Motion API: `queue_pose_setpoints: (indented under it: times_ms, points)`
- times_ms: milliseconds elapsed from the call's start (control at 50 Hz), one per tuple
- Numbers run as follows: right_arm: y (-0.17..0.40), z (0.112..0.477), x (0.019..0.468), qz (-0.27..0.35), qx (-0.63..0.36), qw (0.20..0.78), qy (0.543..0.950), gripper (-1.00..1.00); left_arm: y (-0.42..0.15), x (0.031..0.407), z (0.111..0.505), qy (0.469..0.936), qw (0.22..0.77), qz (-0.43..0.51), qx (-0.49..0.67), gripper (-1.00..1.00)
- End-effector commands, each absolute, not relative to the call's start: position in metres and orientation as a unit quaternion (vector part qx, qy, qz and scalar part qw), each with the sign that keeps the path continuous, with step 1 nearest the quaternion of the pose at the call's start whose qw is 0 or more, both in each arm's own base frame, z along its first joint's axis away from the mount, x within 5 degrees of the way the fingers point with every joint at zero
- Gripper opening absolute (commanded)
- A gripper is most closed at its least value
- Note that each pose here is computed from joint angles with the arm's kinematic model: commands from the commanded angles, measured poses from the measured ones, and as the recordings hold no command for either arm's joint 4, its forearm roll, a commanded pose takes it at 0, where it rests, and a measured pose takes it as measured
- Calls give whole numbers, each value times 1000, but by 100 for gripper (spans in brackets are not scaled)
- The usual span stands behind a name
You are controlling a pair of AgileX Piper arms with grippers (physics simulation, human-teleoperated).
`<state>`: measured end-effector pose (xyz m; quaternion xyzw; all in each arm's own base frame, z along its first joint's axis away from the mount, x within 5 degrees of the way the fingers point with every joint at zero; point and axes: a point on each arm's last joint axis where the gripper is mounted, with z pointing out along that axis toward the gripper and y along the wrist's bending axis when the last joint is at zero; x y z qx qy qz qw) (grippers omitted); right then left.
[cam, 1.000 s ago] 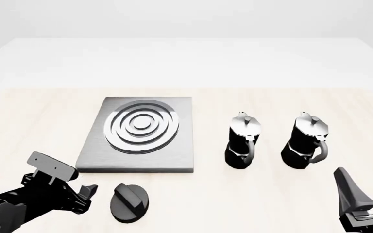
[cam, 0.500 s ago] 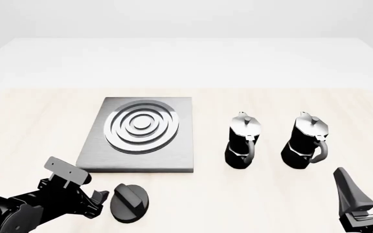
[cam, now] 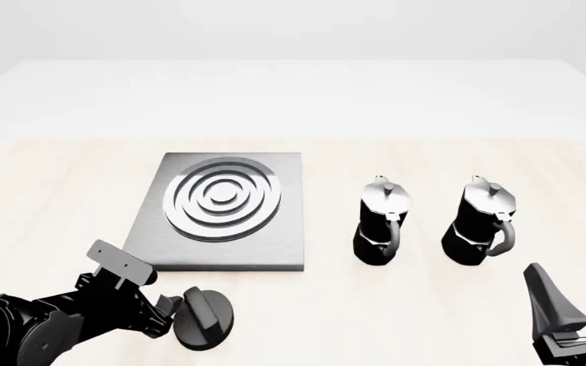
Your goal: Turn off the stove.
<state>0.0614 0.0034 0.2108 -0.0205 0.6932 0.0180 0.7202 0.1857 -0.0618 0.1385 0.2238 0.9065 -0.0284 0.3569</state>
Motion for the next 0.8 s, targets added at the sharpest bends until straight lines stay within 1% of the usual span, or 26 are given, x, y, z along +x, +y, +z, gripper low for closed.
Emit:
queue_pose_setpoints:
  times_ms: [20,200,800]
  points:
    - [3,210,59,19,-20,720,693,100,-65,192,141,903,359,-26,235,100]
    - [3,210,60,19,-20,720,693,100,-73,200,148,896,363,-26,257,100]
    - [3,211,62,19,-19,719,694,100,-93,216,156,882,364,-31,297,100]
